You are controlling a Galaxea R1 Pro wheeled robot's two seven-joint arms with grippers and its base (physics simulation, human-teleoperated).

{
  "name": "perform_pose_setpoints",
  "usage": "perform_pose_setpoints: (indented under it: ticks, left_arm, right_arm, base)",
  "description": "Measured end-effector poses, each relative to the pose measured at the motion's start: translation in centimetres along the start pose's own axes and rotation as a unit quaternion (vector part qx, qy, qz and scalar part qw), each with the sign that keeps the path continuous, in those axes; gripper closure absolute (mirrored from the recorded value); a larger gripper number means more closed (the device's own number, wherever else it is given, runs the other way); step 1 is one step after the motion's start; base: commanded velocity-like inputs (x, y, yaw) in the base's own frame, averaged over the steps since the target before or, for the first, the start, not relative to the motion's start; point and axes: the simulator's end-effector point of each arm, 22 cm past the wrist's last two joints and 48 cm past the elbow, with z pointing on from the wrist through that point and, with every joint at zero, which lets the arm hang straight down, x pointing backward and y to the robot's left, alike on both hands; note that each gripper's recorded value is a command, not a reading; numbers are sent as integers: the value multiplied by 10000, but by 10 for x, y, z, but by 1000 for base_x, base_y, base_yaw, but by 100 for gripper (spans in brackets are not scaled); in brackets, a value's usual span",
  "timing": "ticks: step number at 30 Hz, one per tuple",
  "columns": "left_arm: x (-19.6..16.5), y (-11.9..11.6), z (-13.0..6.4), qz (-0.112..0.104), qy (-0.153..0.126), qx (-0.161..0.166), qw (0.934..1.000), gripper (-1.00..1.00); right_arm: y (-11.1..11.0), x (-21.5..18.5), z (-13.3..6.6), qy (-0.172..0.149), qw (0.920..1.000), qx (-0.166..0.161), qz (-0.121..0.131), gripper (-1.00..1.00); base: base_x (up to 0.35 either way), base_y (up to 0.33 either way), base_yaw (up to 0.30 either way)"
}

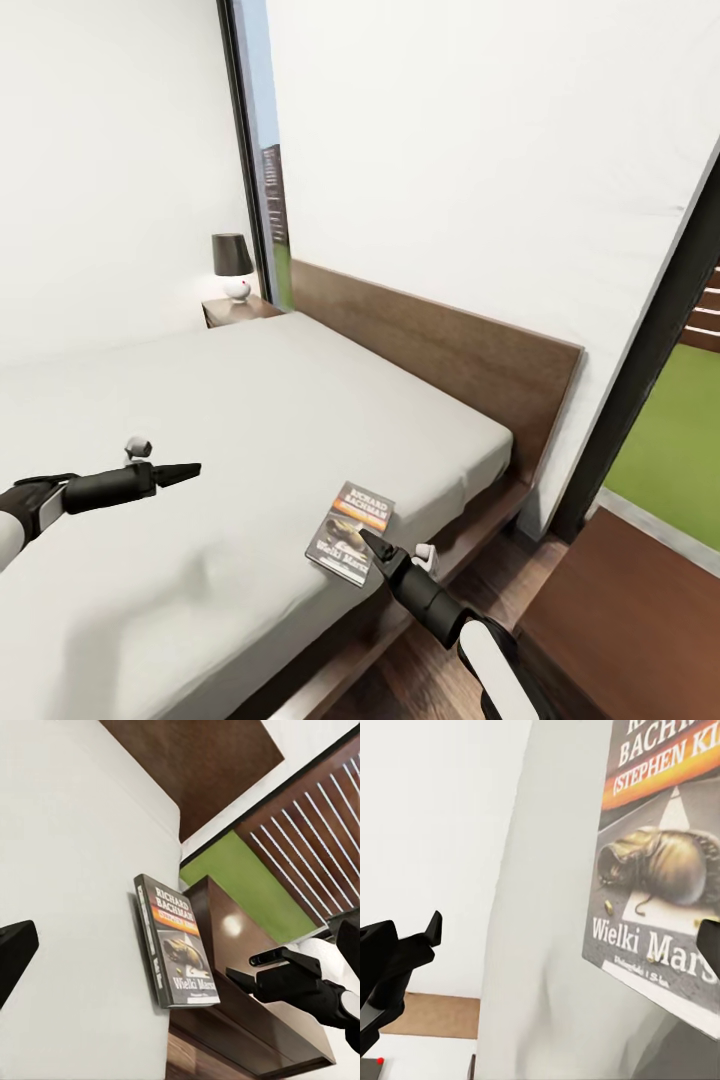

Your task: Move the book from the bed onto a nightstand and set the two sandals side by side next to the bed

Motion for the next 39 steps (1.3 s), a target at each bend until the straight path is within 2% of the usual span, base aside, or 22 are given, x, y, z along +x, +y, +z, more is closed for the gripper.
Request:
perform_pose_setpoints:
  ticks: [39]
  left_arm:
    - [0,0,-1,3,-8,-4,10000,-100]
  right_arm:
    - [-1,1,0,8,10000,34,-10,-100]
  base:
    - [3,2,0]
